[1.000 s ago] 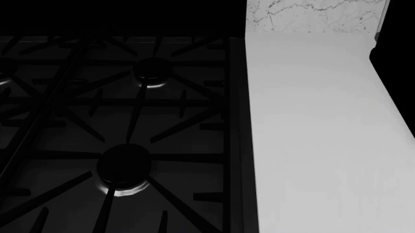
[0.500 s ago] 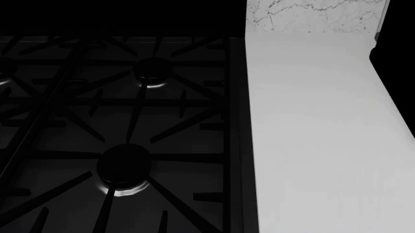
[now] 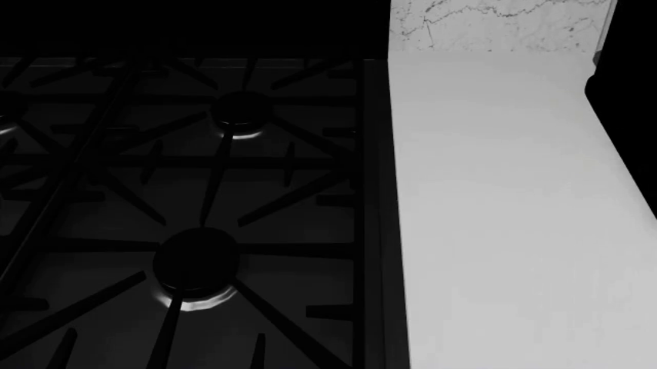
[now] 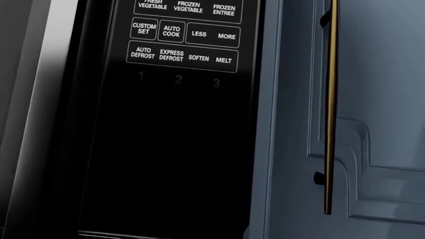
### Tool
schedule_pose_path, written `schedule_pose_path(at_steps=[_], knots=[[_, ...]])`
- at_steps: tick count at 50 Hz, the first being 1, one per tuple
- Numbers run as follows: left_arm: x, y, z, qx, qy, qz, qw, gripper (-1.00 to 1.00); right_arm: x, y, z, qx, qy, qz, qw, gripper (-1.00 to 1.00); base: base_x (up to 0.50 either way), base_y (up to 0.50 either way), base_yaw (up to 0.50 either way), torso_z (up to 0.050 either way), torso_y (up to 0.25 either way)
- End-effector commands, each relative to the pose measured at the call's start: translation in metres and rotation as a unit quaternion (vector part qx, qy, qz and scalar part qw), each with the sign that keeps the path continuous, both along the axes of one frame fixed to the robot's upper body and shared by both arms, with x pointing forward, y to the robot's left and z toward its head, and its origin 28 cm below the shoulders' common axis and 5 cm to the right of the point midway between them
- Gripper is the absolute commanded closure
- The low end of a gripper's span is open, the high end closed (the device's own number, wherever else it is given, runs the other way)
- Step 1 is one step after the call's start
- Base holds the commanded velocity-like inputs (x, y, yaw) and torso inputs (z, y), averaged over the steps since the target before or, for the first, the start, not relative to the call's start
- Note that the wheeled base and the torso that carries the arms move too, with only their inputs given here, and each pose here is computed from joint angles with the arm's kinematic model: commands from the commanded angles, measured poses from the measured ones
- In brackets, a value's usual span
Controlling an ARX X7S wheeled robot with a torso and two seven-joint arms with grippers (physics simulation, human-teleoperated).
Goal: Press the stop button on the microwave
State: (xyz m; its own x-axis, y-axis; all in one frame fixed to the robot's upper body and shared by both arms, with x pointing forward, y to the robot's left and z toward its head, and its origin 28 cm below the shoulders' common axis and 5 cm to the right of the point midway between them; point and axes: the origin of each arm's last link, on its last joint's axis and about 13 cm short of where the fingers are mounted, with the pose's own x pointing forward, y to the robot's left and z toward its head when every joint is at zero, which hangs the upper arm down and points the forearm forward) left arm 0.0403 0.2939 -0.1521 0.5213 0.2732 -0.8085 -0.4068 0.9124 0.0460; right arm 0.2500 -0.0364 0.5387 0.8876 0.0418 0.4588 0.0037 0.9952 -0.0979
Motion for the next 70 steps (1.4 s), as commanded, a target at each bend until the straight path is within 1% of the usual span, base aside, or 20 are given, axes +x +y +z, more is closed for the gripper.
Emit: schedule_pose_path(at_steps=[1, 17, 33, 40, 43, 45, 57, 70], knots=[[0.0, 0.0, 0.0, 0.0, 0.0, 0.0, 1.0, -1.0, 0.015, 0.0, 0.0, -0.002, 0.003, -0.005, 1.0, 1.0, 0.0, 0.0, 0.0, 0.0, 0.0], [0.0, 0.0, 0.0, 0.0, 0.0, 0.0, 1.0, -1.0, 0.029, 0.003, 0.002, -0.005, 0.004, -0.012, 1.0, 1.0, 0.0, 0.0, 0.0, 0.0, 0.0], [0.0, 0.0, 0.0, 0.0, 0.0, 0.0, 1.0, -1.0, 0.054, 0.005, -0.005, -0.017, 0.013, -0.017, 1.0, 1.0, 0.0, 0.0, 0.0, 0.0, 0.0], [0.0, 0.0, 0.0, 0.0, 0.0, 0.0, 1.0, -1.0, 0.066, 0.004, -0.004, -0.016, 0.02, -0.025, 0.999, 1.0, 0.0, 0.0, 0.0, 0.0, 0.0], [0.0, 0.0, 0.0, 0.0, 0.0, 0.0, 1.0, -1.0, 0.067, 0.004, -0.003, -0.017, 0.02, -0.024, 0.999, 1.0, 0.0, 0.0, 0.0, 0.0, 0.0], [0.0, 0.0, 0.0, 0.0, 0.0, 0.0, 1.0, -1.0, 0.07, 0.005, -0.006, -0.021, 0.022, -0.025, 0.999, 1.0, 0.03, 0.0, 0.0, 0.0, 0.0], [0.0, 0.0, 0.0, 0.0, 0.0, 0.0, 1.0, -1.0, 0.085, 0.001, -0.014, -0.015, 0.036, -0.028, 0.999, 1.0, 0.02, 0.0, 0.01, 0.005, 0.0], [0.0, 0.0, 0.0, 0.0, 0.0, 0.0, 1.0, -1.0, 0.084, -0.004, -0.016, -0.012, 0.04, -0.028, 0.999, 1.0, 0.03, 0.0, 0.01, 0.007, 0.0]])
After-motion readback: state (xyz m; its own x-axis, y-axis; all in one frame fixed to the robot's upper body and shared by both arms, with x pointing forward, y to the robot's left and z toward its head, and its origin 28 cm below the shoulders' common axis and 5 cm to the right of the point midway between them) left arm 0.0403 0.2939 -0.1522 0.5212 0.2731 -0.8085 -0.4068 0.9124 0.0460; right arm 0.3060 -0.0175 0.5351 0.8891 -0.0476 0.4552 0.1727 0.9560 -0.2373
